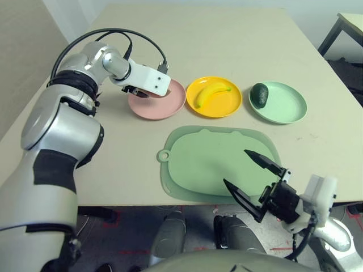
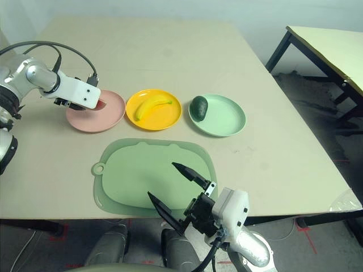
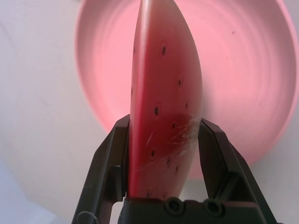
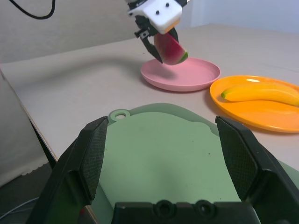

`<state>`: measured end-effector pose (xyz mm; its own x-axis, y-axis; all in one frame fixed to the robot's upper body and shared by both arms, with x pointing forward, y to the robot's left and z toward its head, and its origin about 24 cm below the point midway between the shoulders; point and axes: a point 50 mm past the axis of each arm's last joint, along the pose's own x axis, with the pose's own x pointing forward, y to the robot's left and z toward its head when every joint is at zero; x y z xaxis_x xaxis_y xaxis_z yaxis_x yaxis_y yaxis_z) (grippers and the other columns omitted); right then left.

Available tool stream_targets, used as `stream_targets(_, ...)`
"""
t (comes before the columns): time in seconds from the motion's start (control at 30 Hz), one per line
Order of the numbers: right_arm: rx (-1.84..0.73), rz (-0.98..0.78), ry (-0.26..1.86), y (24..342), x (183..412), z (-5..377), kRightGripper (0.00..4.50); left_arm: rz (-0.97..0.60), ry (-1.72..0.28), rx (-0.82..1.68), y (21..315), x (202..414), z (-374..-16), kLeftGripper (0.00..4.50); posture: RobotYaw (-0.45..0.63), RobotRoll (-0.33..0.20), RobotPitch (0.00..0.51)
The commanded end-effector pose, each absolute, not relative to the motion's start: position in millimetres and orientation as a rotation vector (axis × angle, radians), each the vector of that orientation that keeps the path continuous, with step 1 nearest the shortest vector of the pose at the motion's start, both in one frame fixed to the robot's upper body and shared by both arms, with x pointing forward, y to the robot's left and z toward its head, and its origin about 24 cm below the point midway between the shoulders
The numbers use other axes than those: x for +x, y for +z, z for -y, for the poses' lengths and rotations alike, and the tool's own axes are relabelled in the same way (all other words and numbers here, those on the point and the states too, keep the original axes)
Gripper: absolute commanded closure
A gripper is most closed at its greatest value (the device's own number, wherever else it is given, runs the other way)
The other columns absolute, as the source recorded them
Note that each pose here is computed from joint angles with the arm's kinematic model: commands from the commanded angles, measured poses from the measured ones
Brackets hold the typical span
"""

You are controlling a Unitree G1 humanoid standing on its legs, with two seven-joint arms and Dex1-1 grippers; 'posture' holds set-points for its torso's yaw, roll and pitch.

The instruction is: Place the fruits into color-matched plates.

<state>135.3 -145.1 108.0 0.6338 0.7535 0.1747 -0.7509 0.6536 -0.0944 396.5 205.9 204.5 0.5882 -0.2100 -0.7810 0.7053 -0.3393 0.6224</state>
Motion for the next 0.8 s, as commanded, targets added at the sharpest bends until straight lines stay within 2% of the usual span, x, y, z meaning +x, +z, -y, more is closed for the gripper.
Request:
stream_targets(0.03, -0.038, 0.203, 0.855, 109.2, 133.3, 146.2, 0.0, -0.443, -0.967, 1.639, 190.1, 397.8, -205.8, 2.23, 0.07, 0.0, 0.122)
stream_targets(0.27, -0.045, 0.196, 0.835, 108.7, 131.3, 146.1, 0.0, -0.429, -0.928, 1.644, 177.4, 399.6, -203.7, 2.23, 0.06, 0.0, 0.125)
stream_targets(0.47, -0.03, 0.203, 0.805, 109.1, 133.8, 145.1, 0.0, -0.415, -0.899, 1.648, 180.4, 400.4, -206.4, 0.18, 0.07, 0.0, 0.122)
stream_targets(0.5, -0.026, 0.203, 0.805, 109.1, 134.1, 145.1, 0.0, -0.411, -0.894, 1.648, 181.6, 400.5, -207.1, 0.02, 0.07, 0.0, 0.121)
stream_targets(0.8, -0.102, 0.205, 0.759, 111.9, 161.1, 160.8, 0.0, -0.37, -0.856, 1.625, 195.7, 399.9, -215.4, 0.02, 0.08, 0.0, 0.125)
